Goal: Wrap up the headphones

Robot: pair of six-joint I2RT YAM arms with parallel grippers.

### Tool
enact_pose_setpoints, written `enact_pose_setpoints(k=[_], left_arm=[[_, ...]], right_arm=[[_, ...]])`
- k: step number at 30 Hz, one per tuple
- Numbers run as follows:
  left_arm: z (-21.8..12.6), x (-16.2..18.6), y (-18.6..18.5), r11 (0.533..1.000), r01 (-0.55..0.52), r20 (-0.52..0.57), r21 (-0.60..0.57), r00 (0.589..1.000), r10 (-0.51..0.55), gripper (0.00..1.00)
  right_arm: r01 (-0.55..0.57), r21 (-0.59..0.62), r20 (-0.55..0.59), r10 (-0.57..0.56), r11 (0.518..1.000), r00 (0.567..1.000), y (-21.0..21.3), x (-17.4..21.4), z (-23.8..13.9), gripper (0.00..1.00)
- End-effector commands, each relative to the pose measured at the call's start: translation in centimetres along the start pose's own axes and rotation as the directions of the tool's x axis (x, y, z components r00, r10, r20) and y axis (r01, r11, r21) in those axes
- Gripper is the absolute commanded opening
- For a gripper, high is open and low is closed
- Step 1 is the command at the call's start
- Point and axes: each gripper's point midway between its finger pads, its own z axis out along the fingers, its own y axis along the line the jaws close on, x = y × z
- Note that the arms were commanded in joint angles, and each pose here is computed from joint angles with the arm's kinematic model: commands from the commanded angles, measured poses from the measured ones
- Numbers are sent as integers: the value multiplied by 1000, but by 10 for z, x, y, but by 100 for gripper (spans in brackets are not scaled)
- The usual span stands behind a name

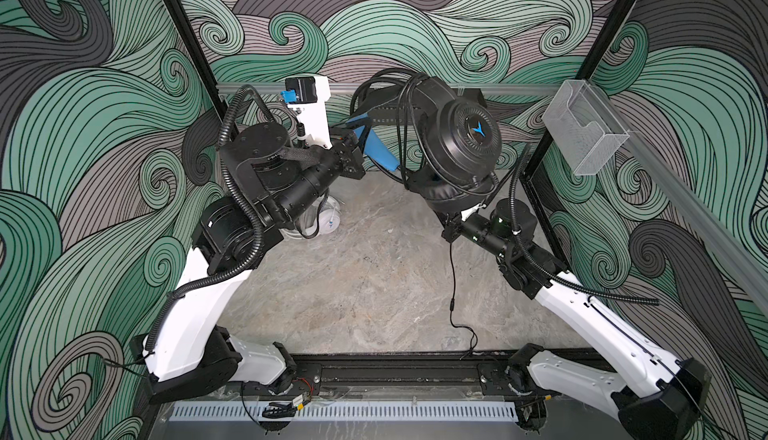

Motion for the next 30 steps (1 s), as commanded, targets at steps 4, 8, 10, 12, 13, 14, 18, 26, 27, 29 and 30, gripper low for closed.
enact_pose_setpoints(k=[4, 8, 10, 12, 13, 14, 18, 26, 27, 29, 30], left_arm=[[-15, -50, 14, 980, 192, 212, -55, 961, -177, 0], [-15, -51, 35, 956, 268, 259, -118, 938, -231, 0], [-13, -50, 41, 944, 303, 273, -130, 926, -260, 0], [-8, -50, 45, 933, 336, 282, -129, 915, -290, 0], [-5, -51, 46, 927, 354, 285, -121, 907, -309, 0], [-3, -51, 46, 922, 368, 287, -117, 902, -323, 0], [8, -51, 47, 911, 399, 292, -107, 888, -355, 0], [46, -23, 73, 873, 450, 269, -186, 878, -395, 0], [50, -18, 79, 863, 465, 267, -197, 873, -409, 0], [59, -5, 91, 844, 491, 268, -216, 861, -432, 0], [64, 0, 97, 832, 511, 262, -217, 851, -455, 0]], right_arm=[[-26, -6, -20, 26, 1000, 999, 1, 12, -8, 4], [-17, 13, -90, 18, 1000, 996, 0, 27, -9, 0], [-9, 54, -124, 16, 998, 992, -5, 36, -9, 0], [13, 98, -163, 3, 995, 987, -10, 44, -9, 0], [38, 115, -192, -15, 993, 981, -10, 49, -8, 0], [66, 131, -218, -36, 989, 975, -10, 52, -7, 0], [149, 157, -282, -101, 976, 954, -4, 60, -3, 0], [247, 109, -316, -202, 963, 927, 23, 68, 2, 0], [257, 103, -323, -212, 961, 923, 25, 69, 3, 0], [278, 89, -339, -233, 957, 912, 32, 73, 3, 0], [286, 84, -349, -241, 954, 906, 35, 76, 4, 0]])
